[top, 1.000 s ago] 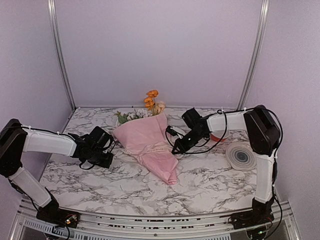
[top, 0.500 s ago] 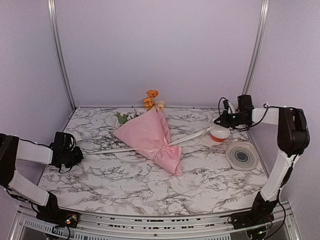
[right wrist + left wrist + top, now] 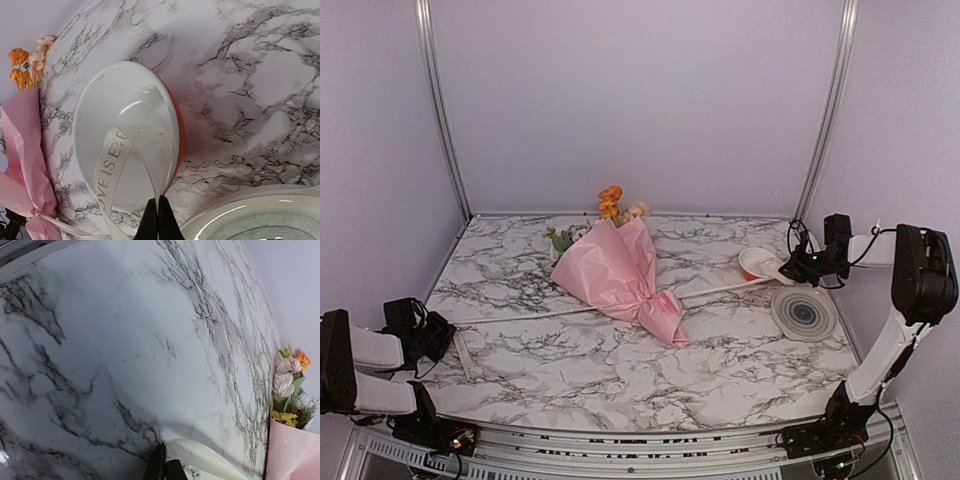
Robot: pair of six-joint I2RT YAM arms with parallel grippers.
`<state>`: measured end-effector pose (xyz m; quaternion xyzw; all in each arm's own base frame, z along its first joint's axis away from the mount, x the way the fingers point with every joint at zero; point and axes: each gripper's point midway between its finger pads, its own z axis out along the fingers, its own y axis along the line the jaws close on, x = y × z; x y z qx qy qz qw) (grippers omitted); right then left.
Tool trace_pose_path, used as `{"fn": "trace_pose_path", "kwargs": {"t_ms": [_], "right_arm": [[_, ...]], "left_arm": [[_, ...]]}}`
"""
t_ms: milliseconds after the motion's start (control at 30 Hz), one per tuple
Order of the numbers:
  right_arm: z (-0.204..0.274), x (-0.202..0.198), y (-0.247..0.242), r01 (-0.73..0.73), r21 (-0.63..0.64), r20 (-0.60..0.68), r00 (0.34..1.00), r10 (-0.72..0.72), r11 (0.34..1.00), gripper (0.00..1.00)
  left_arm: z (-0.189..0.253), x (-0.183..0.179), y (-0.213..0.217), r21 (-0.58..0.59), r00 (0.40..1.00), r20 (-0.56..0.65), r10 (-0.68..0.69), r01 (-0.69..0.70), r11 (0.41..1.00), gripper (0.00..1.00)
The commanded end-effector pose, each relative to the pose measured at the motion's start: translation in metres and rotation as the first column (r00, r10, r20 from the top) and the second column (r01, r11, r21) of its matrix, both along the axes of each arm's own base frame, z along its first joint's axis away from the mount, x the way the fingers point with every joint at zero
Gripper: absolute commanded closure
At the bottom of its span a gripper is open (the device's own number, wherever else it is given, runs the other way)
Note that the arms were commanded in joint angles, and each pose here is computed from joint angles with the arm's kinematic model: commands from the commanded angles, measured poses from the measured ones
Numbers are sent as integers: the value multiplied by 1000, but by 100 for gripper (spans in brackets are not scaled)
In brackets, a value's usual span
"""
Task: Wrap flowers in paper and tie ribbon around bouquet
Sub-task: Tie the ribbon on the folded bouquet, then cross the half-tied ribbon over the folded bouquet.
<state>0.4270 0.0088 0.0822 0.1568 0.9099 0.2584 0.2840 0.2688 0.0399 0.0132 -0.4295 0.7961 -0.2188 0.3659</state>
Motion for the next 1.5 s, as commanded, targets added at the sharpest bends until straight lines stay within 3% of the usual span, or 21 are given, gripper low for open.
{"fn": "trace_pose_path", "kwargs": {"t_ms": [0, 200, 533, 633, 733, 800, 967, 1033, 1233, 1367, 1467], "right_arm": [[21, 25, -80, 203, -198, 101, 977, -186, 959, 100], [28, 20, -108, 266, -231, 110, 963, -247, 936, 100], [35, 20, -92, 225, -249, 121, 972, -200, 942, 100], [43, 30, -31, 84, -282, 142, 989, -45, 956, 100], [55, 36, 50, -73, -295, 170, 977, 127, 953, 100], [53, 31, 116, -220, -291, 156, 949, 273, 931, 100], [27, 3, 226, -471, -267, 68, 861, 504, 841, 100], [14, -14, 262, -560, -246, 25, 812, 583, 791, 100], [-20, -51, 326, -704, -220, -95, 705, 703, 676, 100], [-34, -83, 357, -789, -194, -133, 609, 782, 582, 100], [-33, -109, 378, -828, -147, -127, 558, 820, 541, 100]], "left_arm": [[-12, -34, 59, 83, 956, -64, 287, -281, 956, 100], [-4, -41, 71, 93, 941, -51, 335, -330, 939, 100], [3, -44, 81, 84, 929, -19, 370, -367, 926, 100], [24, -30, 72, 102, 954, 45, 296, -299, 949, 100], [61, -7, 48, 208, 979, 99, 180, -198, 958, 100], [86, 10, 17, 278, 991, 116, 62, -93, 956, 100], [100, 47, -54, 358, 984, 60, -167, 135, 924, 100], [97, 66, -92, 388, 957, 16, -290, 262, 884, 100], [60, 116, -199, 391, 792, -168, -587, 600, 698, 100], [39, 127, -241, 382, 720, -225, -657, 685, 620, 100], [46, 128, -253, 417, 711, -221, -667, 687, 595, 100]]}}
